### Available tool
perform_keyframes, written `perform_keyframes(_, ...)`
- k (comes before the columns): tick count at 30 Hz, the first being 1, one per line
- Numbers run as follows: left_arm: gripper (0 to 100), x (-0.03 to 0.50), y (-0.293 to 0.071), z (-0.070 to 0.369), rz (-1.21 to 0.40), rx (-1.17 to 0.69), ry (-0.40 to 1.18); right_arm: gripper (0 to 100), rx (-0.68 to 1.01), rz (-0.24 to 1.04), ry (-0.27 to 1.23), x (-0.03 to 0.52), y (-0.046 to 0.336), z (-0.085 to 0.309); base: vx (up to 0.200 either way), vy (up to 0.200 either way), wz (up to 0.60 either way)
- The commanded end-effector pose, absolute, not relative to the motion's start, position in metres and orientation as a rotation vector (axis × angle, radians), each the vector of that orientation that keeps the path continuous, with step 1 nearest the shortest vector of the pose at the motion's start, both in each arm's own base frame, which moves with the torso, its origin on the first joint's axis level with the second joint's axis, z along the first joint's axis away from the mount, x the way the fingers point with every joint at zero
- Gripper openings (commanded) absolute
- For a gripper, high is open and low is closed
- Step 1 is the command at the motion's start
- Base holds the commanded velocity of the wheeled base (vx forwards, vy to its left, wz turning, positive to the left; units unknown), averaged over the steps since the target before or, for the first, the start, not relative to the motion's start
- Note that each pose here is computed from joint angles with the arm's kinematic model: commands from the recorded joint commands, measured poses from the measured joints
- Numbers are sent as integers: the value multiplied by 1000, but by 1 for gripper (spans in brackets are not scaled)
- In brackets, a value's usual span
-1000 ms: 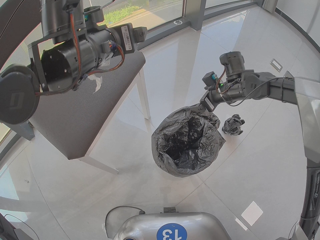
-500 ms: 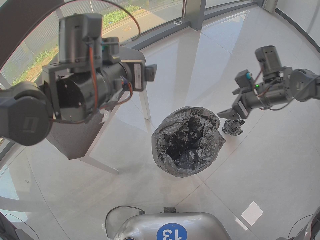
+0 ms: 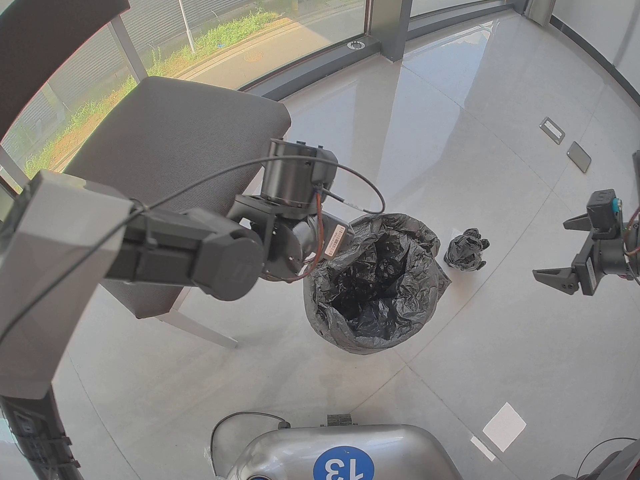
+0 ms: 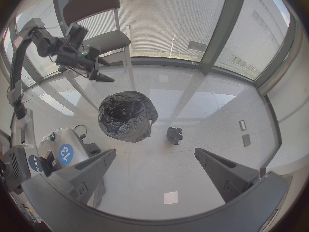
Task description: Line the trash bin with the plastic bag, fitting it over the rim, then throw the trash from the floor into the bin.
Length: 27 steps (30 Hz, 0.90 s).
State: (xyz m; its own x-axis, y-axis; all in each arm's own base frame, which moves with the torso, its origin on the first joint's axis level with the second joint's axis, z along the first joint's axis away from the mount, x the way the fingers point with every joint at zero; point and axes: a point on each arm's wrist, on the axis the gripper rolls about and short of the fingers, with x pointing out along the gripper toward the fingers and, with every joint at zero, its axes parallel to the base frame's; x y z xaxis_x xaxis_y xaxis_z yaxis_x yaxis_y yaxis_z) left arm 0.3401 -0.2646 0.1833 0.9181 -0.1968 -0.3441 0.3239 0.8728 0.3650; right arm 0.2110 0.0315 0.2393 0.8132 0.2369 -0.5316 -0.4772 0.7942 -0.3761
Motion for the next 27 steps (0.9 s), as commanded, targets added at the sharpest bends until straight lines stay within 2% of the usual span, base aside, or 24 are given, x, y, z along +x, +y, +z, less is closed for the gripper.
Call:
perform_keyframes(1,100,366,-278,134,-276,502,372,100,-522,350,429,185,21,246,0,0,0)
perform_keyframes(27,100,374,-294,99,-303,565,359,100,-553,355,421,181,20,247,0,0,0)
